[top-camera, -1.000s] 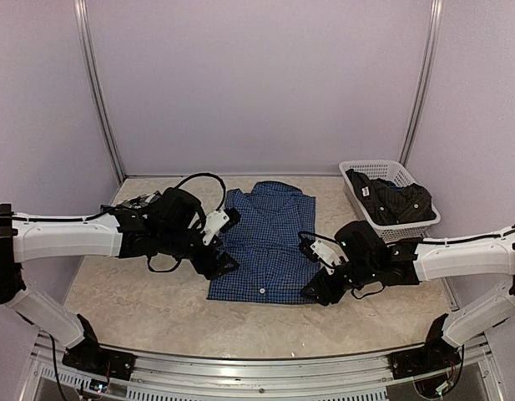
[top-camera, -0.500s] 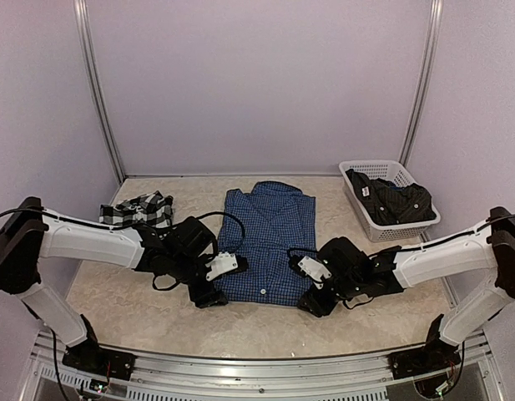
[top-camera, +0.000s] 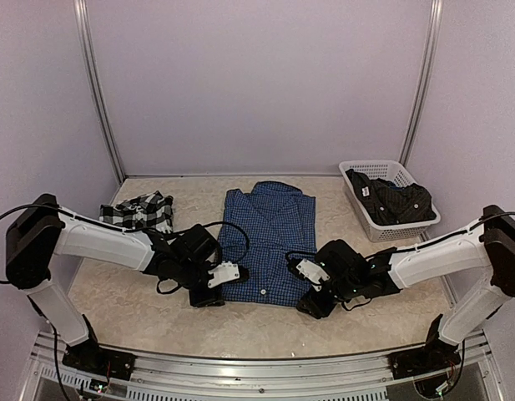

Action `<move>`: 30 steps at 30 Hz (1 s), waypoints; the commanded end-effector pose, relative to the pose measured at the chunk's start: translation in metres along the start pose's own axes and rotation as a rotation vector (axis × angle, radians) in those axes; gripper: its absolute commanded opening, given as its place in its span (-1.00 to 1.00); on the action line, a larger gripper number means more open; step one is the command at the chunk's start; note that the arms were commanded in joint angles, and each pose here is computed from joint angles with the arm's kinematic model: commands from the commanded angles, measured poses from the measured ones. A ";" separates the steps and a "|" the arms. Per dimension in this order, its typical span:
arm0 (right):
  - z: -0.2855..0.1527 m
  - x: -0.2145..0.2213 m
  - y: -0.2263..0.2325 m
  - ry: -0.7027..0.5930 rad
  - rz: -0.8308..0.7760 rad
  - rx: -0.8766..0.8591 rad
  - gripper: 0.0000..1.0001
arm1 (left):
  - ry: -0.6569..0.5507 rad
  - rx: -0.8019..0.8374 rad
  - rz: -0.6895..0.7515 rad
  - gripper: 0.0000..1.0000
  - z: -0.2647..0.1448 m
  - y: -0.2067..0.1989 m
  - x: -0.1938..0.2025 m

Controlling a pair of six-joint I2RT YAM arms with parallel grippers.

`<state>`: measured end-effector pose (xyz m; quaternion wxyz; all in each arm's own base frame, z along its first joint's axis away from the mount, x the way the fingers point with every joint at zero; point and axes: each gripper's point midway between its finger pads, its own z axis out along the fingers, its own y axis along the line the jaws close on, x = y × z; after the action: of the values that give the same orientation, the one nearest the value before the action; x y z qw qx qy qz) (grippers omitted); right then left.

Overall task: Fold and stack the long sleeve shirts
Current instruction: Pick up the 2/3-rectangle-folded shirt from the center of the board.

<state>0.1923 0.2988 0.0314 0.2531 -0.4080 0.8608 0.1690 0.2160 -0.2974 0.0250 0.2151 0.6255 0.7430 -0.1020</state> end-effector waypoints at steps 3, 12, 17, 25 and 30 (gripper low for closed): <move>-0.001 0.003 0.007 -0.002 0.007 -0.032 0.10 | 0.083 -0.025 0.034 -0.11 0.014 -0.002 0.016; -0.022 -0.006 0.014 -0.069 0.042 -0.077 0.22 | 0.177 -0.008 0.076 -0.70 0.021 -0.015 0.034; -0.035 -0.010 0.017 -0.093 0.039 -0.046 0.25 | 0.181 0.060 0.092 -1.00 0.015 -0.031 0.033; -0.035 -0.004 0.025 -0.066 -0.036 0.047 0.16 | 0.094 0.172 0.156 -1.00 -0.012 -0.061 0.020; -0.035 0.005 0.040 -0.033 -0.108 0.063 0.16 | 0.061 0.162 0.194 -1.00 -0.023 -0.066 0.020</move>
<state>0.1528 0.3013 0.0592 0.2844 -0.4277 0.8421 0.1643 0.1623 -0.2901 0.0220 0.1592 0.6957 0.6928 -0.1033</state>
